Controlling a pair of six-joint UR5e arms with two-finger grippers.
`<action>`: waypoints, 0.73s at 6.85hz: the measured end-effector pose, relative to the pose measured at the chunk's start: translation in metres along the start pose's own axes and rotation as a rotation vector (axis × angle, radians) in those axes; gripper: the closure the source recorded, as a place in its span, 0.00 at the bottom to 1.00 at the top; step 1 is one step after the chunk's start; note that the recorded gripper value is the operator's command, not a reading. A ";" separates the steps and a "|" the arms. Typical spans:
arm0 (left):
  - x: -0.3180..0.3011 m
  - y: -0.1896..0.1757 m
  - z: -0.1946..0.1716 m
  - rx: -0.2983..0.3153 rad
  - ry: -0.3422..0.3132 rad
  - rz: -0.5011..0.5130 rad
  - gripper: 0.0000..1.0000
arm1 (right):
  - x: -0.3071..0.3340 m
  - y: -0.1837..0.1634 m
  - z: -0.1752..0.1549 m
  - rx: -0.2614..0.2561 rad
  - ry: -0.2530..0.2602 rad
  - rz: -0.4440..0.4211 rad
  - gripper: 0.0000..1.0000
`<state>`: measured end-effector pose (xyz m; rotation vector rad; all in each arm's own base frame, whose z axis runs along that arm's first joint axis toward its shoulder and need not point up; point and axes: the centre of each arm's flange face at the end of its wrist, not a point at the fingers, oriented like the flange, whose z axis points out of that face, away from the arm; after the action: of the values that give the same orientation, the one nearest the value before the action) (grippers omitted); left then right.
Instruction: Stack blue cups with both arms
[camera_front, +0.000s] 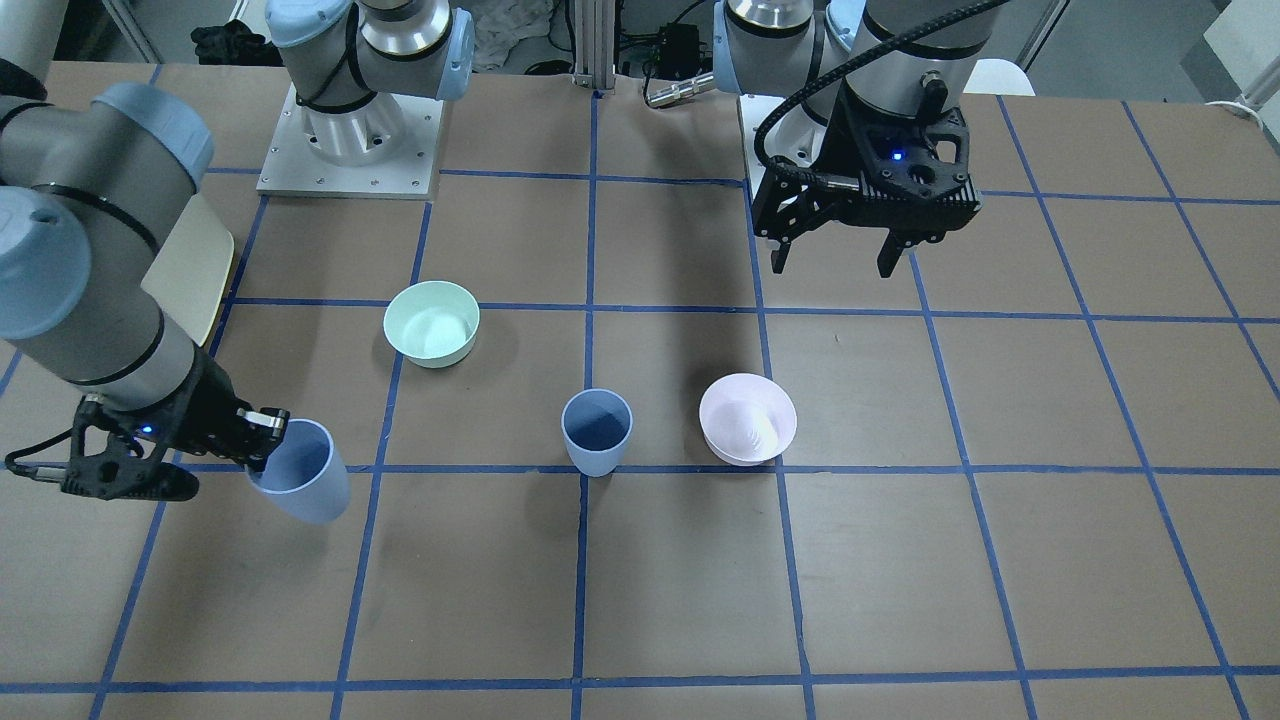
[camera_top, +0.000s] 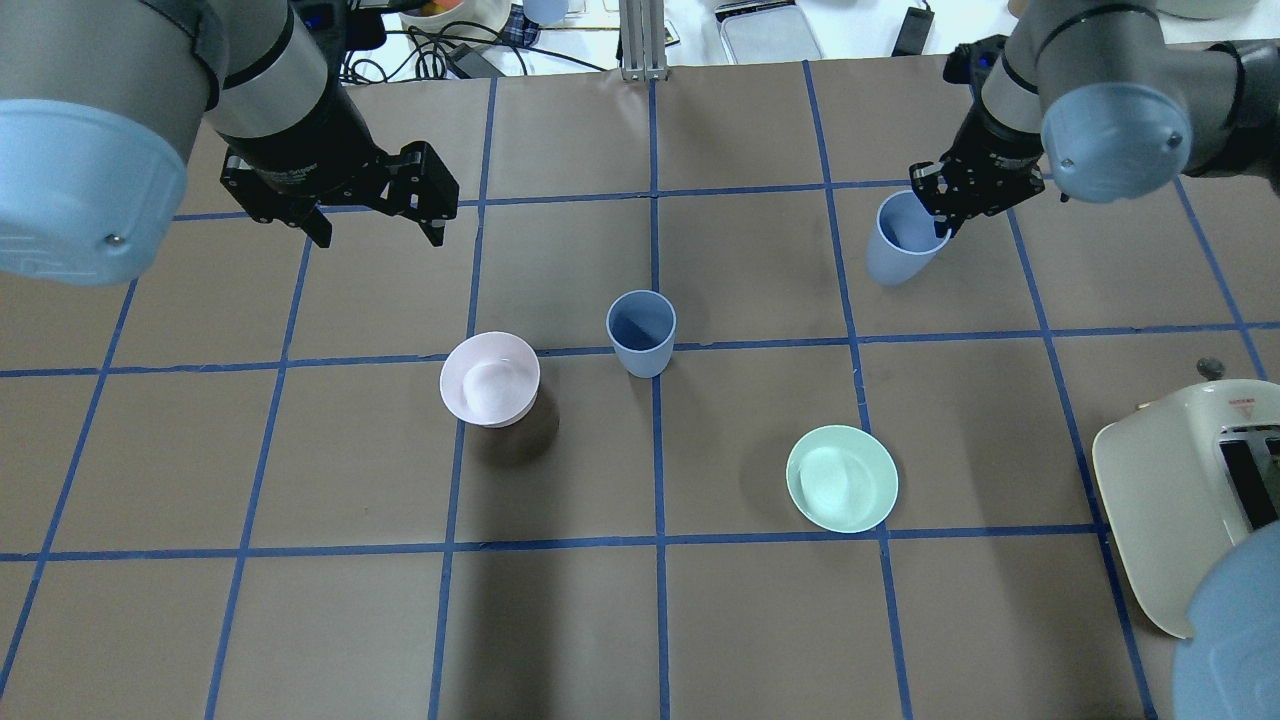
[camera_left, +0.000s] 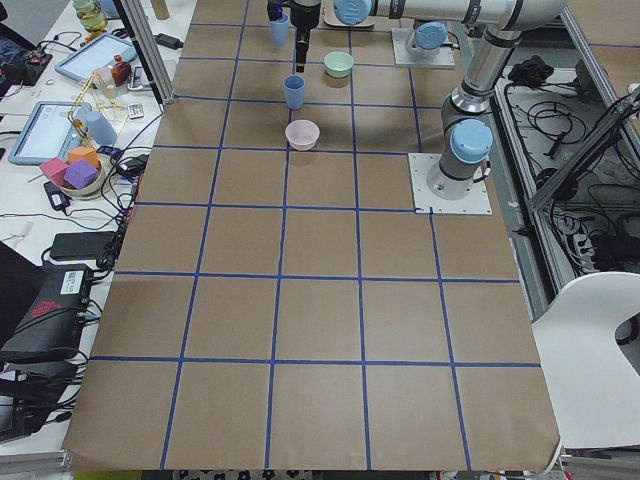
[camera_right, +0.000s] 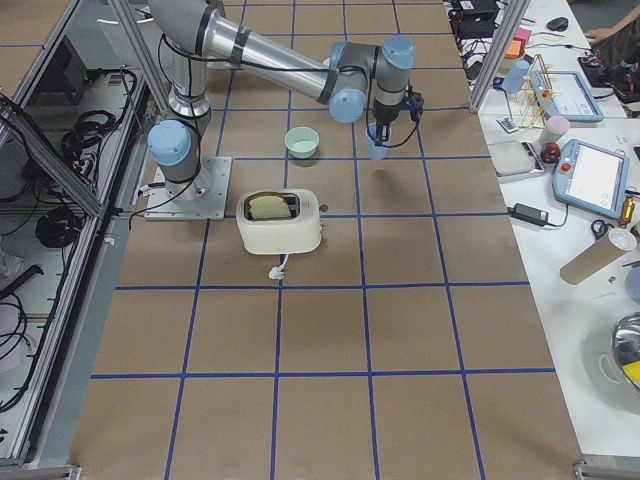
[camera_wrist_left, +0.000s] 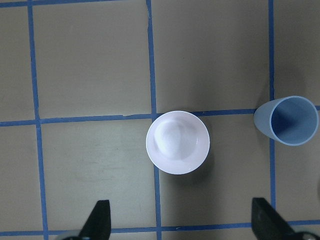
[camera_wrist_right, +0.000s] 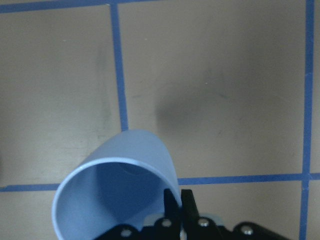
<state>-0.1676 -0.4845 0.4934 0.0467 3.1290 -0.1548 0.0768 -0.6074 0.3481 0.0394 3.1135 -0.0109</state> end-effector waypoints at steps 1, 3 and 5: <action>0.000 0.000 0.000 0.000 0.000 0.000 0.00 | -0.048 0.006 -0.024 -0.010 -0.001 -0.023 1.00; 0.000 0.001 -0.001 0.001 -0.001 0.000 0.00 | -0.154 0.036 -0.044 -0.021 -0.001 -0.027 1.00; 0.000 0.002 -0.001 0.002 -0.002 0.000 0.00 | -0.225 0.070 -0.042 -0.030 -0.007 -0.052 1.00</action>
<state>-0.1671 -0.4825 0.4945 0.0459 3.1272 -0.1571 0.3020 -0.5422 0.3960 -0.0429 3.1065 0.0352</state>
